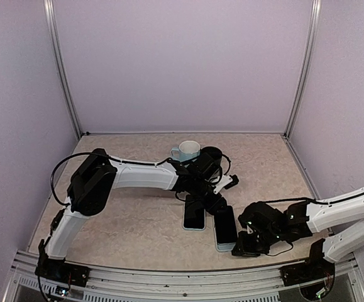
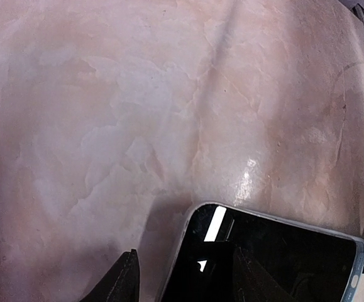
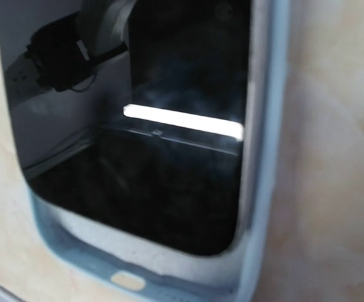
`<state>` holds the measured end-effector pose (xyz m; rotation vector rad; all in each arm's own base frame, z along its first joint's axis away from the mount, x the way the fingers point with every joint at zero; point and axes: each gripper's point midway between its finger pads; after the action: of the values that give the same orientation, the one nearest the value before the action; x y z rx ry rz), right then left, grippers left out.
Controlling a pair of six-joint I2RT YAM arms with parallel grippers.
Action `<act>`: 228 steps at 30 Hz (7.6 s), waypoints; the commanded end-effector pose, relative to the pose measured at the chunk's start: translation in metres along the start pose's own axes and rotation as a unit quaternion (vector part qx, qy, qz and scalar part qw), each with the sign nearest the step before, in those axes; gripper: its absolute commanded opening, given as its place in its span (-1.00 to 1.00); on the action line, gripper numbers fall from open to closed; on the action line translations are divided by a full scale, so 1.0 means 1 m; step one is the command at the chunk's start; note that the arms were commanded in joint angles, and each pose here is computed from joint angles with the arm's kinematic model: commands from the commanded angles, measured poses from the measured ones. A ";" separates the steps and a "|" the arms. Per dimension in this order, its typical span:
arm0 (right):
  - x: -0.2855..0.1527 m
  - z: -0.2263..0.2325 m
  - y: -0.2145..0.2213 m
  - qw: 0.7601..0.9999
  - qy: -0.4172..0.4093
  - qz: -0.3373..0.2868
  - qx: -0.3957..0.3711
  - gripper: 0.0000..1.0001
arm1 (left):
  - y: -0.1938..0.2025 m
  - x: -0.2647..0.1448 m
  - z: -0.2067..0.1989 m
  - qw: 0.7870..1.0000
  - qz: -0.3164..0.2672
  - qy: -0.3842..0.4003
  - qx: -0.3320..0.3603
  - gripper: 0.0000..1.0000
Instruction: Put the phone into the phone case
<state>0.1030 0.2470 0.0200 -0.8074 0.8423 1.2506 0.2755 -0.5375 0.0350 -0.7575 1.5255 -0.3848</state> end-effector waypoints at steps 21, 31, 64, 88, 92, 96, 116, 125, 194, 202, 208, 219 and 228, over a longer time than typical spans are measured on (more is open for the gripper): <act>-0.003 0.009 -0.019 0.998 -0.024 -0.056 0.010 -0.51 | 0.012 -0.014 -0.058 0.998 0.027 0.049 0.043 0.00; -0.003 0.015 -0.026 0.997 -0.027 -0.070 0.006 -0.50 | 0.018 -0.015 -0.077 0.996 0.037 0.071 0.049 0.00; -0.056 0.007 -0.037 0.997 0.061 -0.050 -0.012 0.24 | -0.031 -0.048 -0.037 0.997 0.007 -0.005 0.075 0.37; 0.003 0.000 -0.084 0.998 -0.047 -0.019 -0.032 -0.54 | 0.043 -0.046 -0.081 0.994 0.052 0.059 0.079 -0.25; 0.007 -0.003 -0.072 0.999 -0.030 -0.003 -0.027 -0.65 | 0.049 -0.035 -0.072 0.994 0.058 0.041 0.078 -0.32; 0.004 0.002 -0.060 0.999 -0.027 0.001 -0.021 -0.67 | 0.056 -0.032 -0.058 0.995 0.063 0.038 0.061 -0.33; -0.031 0.018 -0.120 0.996 -0.025 -0.072 -0.047 -0.11 | 0.028 -0.070 -0.039 0.998 0.030 0.043 0.039 -0.28; 0.003 0.030 -0.160 0.993 0.010 -0.058 -0.107 -0.33 | 0.041 -0.051 -0.032 0.998 0.029 0.051 -0.007 -0.36; 0.035 0.001 -0.077 0.999 0.012 -0.012 -0.035 -1.00 | 0.124 -0.018 -0.065 0.990 0.119 0.061 -0.045 -0.34; 0.023 -0.034 -0.072 0.993 0.116 -0.006 -0.036 -1.00 | 0.114 -0.024 -0.064 0.992 0.113 0.055 -0.033 -0.34; -0.013 0.010 -0.103 0.990 0.112 -0.048 -0.072 -1.00 | 0.105 -0.024 -0.065 0.992 0.110 0.056 -0.025 -0.33; -0.006 0.014 -0.108 0.992 0.093 -0.050 -0.069 -0.14 | 0.106 -0.024 -0.067 0.992 0.109 0.056 -0.024 -0.33; 0.017 0.012 -0.107 0.994 0.082 -0.026 -0.074 -0.44 | 0.107 -0.025 -0.066 0.992 0.108 0.054 -0.022 -0.27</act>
<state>0.2158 0.2506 0.0338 -1.0600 0.8412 1.1877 0.2147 -0.4819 0.0309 -0.7154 1.6034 -0.3587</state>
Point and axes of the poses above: each gripper's point midway between its finger pads, its own x axis out along the fingers, its own z axis along the line the jaws close on, y = z × x, and after that the axes turned 9 degrees about x, right-handed
